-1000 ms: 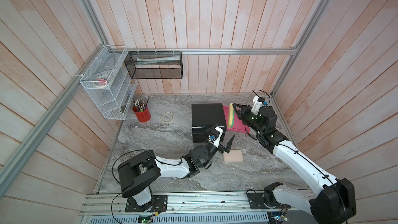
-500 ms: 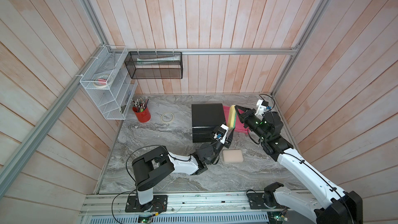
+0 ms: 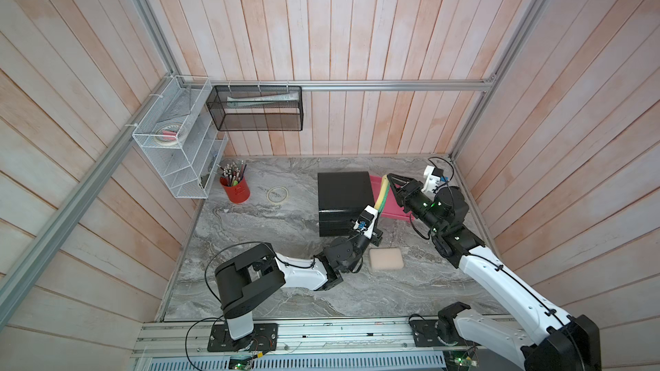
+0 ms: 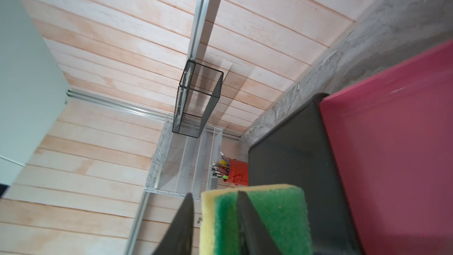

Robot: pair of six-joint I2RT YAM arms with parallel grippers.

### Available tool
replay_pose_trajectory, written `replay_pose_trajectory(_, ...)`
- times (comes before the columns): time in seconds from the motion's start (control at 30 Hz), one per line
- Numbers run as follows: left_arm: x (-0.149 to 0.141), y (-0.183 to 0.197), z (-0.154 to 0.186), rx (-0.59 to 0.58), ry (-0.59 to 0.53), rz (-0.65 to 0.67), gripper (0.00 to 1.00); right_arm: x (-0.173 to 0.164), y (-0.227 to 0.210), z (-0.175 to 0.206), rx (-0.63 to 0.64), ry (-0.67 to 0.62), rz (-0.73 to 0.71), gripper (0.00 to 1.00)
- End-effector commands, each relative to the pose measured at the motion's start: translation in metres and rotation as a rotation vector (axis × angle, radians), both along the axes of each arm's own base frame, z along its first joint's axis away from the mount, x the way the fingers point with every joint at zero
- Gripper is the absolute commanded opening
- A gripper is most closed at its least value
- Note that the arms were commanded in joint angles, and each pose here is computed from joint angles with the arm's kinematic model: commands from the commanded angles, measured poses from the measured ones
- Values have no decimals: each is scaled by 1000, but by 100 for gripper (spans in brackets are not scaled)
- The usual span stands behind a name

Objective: Take the sponge out of the drawer
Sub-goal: Place the sponge at the center of the board.

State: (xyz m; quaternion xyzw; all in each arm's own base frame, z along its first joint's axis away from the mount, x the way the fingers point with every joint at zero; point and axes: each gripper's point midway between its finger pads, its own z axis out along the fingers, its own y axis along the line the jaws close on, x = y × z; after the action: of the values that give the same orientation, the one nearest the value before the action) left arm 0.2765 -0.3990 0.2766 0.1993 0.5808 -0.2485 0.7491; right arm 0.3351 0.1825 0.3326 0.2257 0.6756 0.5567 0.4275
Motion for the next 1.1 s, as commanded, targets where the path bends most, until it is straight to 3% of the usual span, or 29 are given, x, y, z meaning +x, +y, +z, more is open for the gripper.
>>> replay_pose_trajectory(0.0,-15,15,13,-22,67,-65,0,-7,-20,20,-76,-121,-84,49)
replay_pose_trajectory(0.17,-40,34,-15,-9,388,-296,0,-24,-60,40,-192,-230,-261,63)
replay_pose_trajectory(0.3,-65,58,-38,-49,569,-419,0,-35,-83,43,-235,-259,-362,68)
replay_pose_trajectory(0.63,-109,97,-116,5,871,-444,0,-33,-91,24,-299,-229,-397,71)
replay_pose_trajectory(0.83,-94,105,-167,53,1019,-386,0,-28,-86,17,-306,-215,-375,72)
replay_pose_trajectory(1.07,-85,93,-200,79,1108,-408,0,-31,-92,14,-309,-207,-397,72)
